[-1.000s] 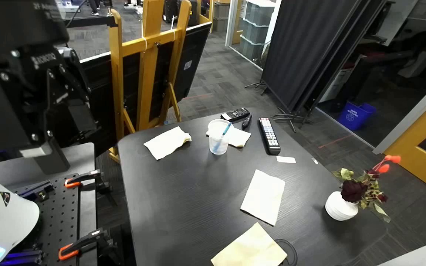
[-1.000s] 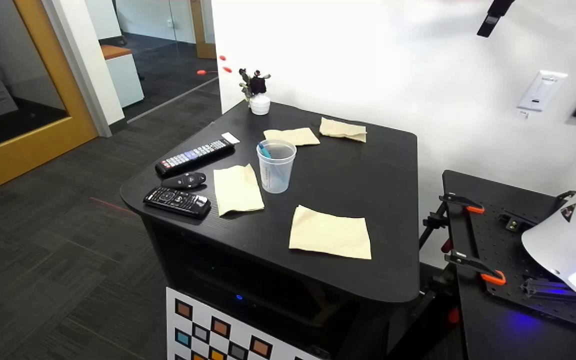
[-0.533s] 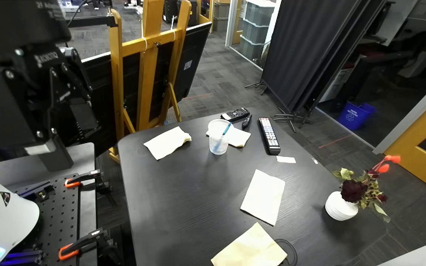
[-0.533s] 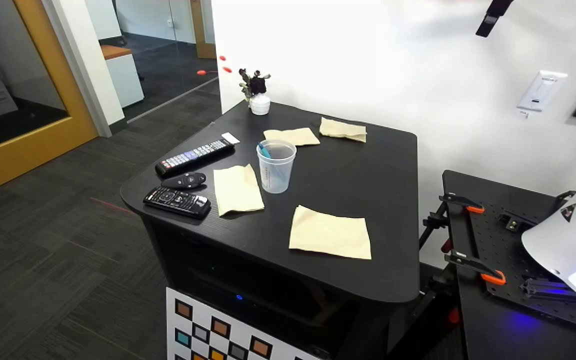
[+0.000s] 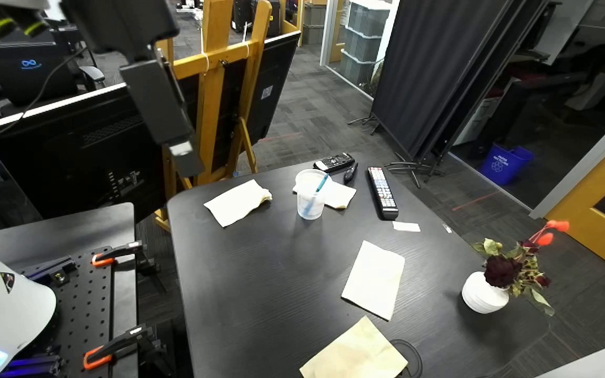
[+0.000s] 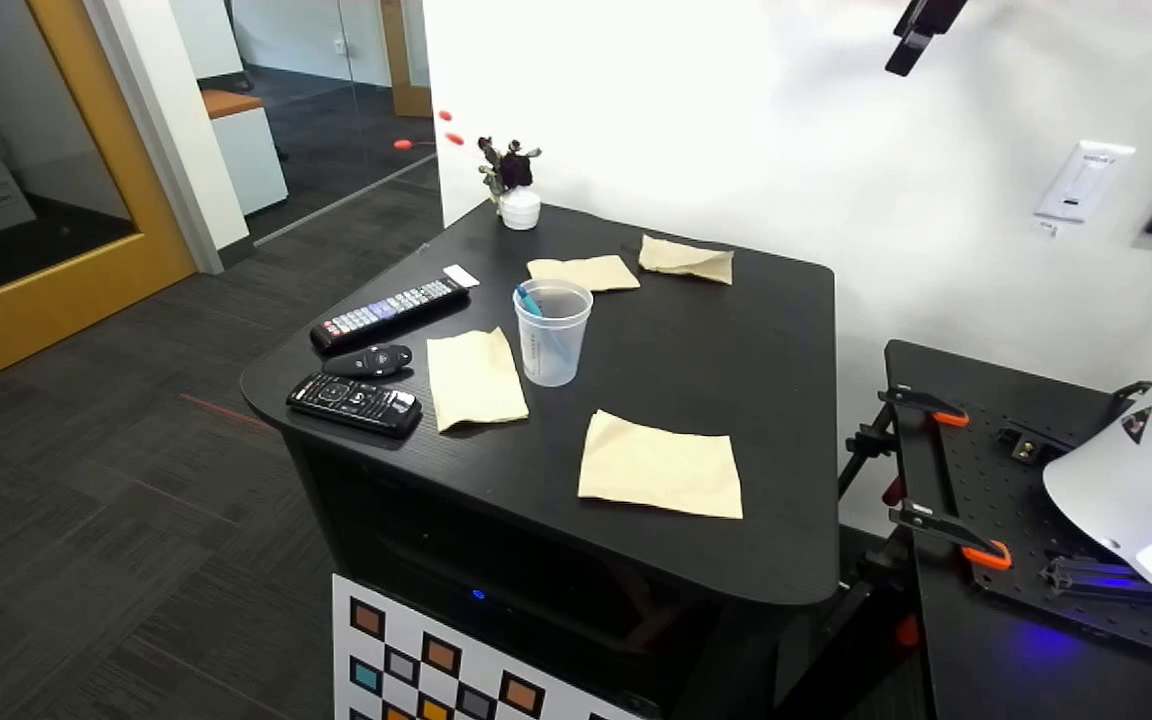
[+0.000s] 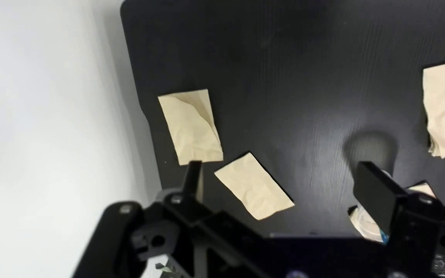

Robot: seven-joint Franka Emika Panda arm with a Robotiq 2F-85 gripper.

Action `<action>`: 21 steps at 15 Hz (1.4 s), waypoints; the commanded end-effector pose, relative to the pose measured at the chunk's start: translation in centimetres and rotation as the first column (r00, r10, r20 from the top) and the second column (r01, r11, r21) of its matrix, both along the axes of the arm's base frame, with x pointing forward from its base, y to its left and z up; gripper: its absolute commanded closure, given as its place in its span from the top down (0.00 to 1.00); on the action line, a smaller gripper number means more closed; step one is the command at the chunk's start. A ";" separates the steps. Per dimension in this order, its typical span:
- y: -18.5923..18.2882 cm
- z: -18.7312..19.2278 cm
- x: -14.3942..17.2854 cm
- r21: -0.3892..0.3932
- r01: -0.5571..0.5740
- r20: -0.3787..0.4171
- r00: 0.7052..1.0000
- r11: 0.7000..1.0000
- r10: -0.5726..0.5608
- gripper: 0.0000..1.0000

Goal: Remove the pen from the mug cup and place it on the table

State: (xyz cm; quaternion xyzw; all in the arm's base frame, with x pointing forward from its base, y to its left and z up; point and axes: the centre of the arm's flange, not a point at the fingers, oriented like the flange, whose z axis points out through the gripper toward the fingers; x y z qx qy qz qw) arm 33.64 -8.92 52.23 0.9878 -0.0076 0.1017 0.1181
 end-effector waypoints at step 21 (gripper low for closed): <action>12.4 -11.8 17.7 0.158 -0.215 0.163 0.968 0.964 0.189 1.00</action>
